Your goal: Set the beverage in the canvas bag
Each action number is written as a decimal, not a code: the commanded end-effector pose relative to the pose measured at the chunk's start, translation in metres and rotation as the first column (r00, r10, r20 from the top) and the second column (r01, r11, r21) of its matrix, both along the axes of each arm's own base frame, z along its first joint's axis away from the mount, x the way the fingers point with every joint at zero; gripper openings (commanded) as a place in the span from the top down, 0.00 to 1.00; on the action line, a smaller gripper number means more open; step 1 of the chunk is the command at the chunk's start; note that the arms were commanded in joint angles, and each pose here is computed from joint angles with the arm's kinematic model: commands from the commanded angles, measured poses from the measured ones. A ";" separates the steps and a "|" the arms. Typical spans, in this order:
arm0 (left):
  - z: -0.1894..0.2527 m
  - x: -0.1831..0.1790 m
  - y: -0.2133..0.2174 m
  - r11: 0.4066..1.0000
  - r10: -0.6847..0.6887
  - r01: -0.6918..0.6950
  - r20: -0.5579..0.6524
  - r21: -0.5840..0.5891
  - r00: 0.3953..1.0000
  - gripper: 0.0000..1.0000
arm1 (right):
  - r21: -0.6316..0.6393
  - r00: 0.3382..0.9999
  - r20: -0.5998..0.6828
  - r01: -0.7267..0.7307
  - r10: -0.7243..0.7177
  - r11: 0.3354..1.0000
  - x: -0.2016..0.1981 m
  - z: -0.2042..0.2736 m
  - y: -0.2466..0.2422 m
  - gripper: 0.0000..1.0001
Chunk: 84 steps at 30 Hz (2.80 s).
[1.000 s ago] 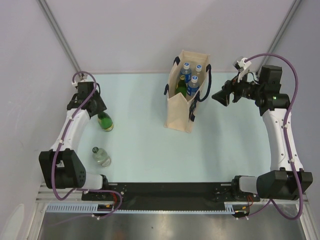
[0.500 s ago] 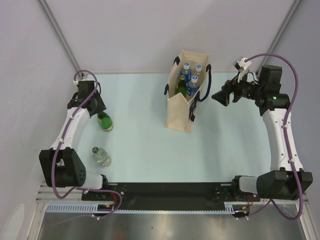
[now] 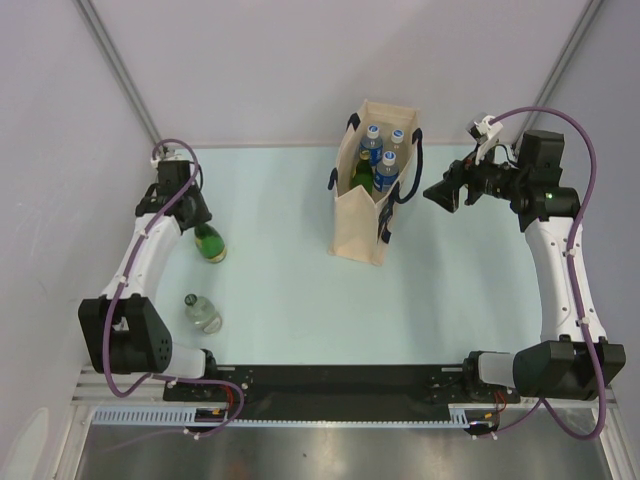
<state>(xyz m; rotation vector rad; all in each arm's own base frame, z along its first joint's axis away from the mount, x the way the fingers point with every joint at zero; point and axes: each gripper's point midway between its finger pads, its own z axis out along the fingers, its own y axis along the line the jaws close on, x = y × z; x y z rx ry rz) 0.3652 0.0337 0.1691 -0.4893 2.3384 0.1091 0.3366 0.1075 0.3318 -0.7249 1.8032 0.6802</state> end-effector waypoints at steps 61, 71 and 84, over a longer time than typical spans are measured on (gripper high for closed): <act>0.056 -0.098 -0.395 0.189 -0.947 0.969 0.292 0.161 0.136 0.65 | -0.106 0.888 -0.008 -0.459 0.461 0.882 -0.085 -0.079 0.056 0.17; 0.094 -0.101 -0.372 0.278 -0.909 0.936 0.375 0.214 0.184 0.28 | -0.148 0.817 0.010 -0.569 0.576 0.809 -0.100 -0.092 0.068 0.16; 0.099 -0.088 -0.267 0.631 -0.738 0.756 0.439 0.176 0.513 0.05 | -0.301 0.655 0.078 -0.703 0.751 0.644 -0.102 -0.109 0.131 0.14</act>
